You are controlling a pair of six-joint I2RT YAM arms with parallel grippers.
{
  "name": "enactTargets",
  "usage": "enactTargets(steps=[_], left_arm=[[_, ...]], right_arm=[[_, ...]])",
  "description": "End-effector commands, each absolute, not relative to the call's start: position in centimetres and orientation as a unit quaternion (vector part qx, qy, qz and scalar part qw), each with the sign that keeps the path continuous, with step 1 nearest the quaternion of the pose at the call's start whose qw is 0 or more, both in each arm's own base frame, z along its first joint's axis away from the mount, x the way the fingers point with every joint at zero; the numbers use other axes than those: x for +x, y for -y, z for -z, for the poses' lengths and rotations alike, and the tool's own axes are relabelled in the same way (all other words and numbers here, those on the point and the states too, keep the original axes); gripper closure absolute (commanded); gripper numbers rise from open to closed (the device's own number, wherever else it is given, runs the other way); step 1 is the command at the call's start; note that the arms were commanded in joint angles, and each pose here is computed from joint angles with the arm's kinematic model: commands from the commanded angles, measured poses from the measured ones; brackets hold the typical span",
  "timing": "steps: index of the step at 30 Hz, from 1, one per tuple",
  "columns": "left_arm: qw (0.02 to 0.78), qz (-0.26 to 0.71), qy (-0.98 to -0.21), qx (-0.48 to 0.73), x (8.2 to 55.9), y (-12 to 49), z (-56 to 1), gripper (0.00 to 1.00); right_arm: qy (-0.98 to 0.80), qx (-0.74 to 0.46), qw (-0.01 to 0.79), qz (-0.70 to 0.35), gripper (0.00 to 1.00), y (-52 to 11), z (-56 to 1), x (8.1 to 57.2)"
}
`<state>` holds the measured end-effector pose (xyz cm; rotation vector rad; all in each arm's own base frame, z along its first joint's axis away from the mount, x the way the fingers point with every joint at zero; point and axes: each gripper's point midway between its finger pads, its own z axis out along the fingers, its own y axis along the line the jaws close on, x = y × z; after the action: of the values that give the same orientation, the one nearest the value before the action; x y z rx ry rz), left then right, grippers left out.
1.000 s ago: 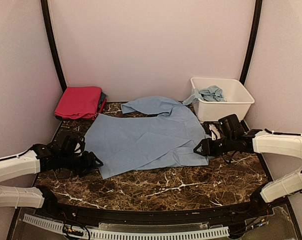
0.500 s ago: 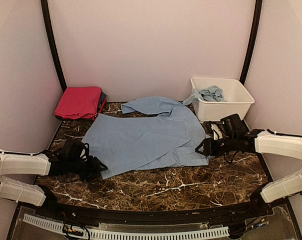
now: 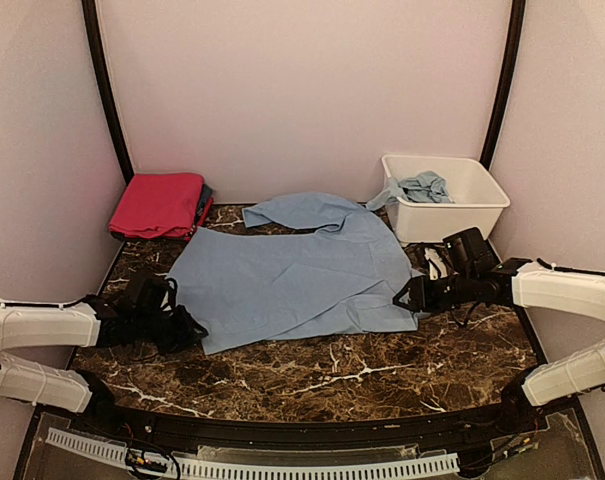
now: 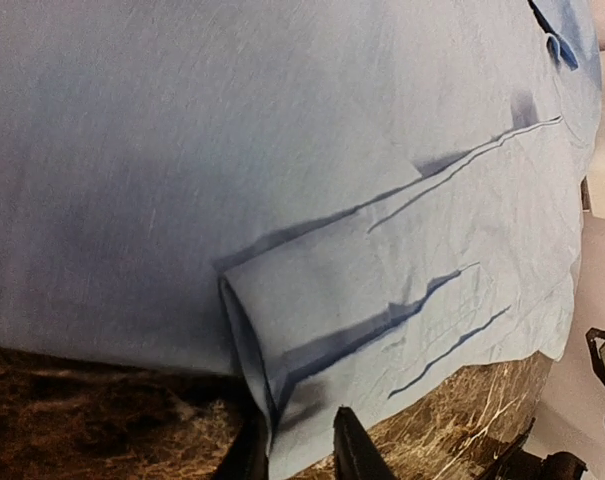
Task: Fold and stack the mixed laundry pile
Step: Smooth out the 1/3-folded shirt at the center of the board.
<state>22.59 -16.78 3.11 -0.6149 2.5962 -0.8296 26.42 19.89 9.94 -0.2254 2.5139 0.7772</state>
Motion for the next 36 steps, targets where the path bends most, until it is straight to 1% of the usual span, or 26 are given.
enactTargets(steps=[1,2,4,7,12,15,17,23,26,28,31,34,36], left_arm=[[0.206,0.265,-0.922,-0.193,23.1,15.7,-5.9,0.81],[0.208,0.262,-0.923,-0.191,23.2,15.7,-6.3,0.85],[0.209,0.258,-0.925,-0.187,23.4,15.7,-6.5,0.90],[0.191,0.241,-0.931,-0.196,23.2,15.5,-5.9,0.90],[0.189,0.242,-0.929,-0.206,22.9,15.3,-5.0,0.89],[0.172,0.231,-0.932,-0.220,22.1,14.8,-4.1,0.78],[0.172,0.237,-0.929,-0.226,21.9,14.7,-3.6,0.74],[0.157,0.251,-0.928,-0.227,22.0,15.5,-1.8,0.68],[0.158,0.266,-0.924,-0.223,22.4,16.2,-1.4,0.64],[0.162,0.275,-0.922,-0.218,22.8,16.6,-1.5,0.64],[0.166,0.280,-0.922,-0.208,23.2,17.0,-1.6,0.65],[0.177,0.283,-0.921,-0.202,23.5,17.0,-2.6,0.73],[0.183,0.280,-0.921,-0.202,23.5,16.8,-3.4,0.75]], right_arm=[[-0.919,-0.080,0.258,-0.288,0.53,-19.7,-10.2,26.6],[-0.919,-0.080,0.258,-0.288,0.53,-19.7,-10.2,26.7],[-0.919,-0.079,0.258,-0.288,0.53,-19.7,-10.2,26.7],[-0.918,-0.079,0.259,-0.289,0.53,-19.7,-10.3,26.7],[-0.919,-0.079,0.258,-0.288,0.53,-19.6,-10.1,26.6],[-0.919,-0.079,0.259,-0.288,0.53,-19.5,-10.2,26.6],[-0.918,-0.078,0.261,-0.288,0.52,-19.5,-10.2,26.6],[-0.918,-0.078,0.260,-0.288,0.53,-19.4,-10.2,26.6],[-0.918,-0.078,0.260,-0.288,0.52,-19.4,-10.3,26.6],[-0.919,-0.076,0.259,-0.287,0.53,-19.3,-10.2,26.6],[-0.920,-0.077,0.257,-0.287,0.52,-19.3,-10.1,26.5],[-0.919,-0.077,0.258,-0.287,0.52,-19.4,-10.1,26.6],[-0.919,-0.077,0.258,-0.287,0.53,-19.4,-10.0,26.6]])
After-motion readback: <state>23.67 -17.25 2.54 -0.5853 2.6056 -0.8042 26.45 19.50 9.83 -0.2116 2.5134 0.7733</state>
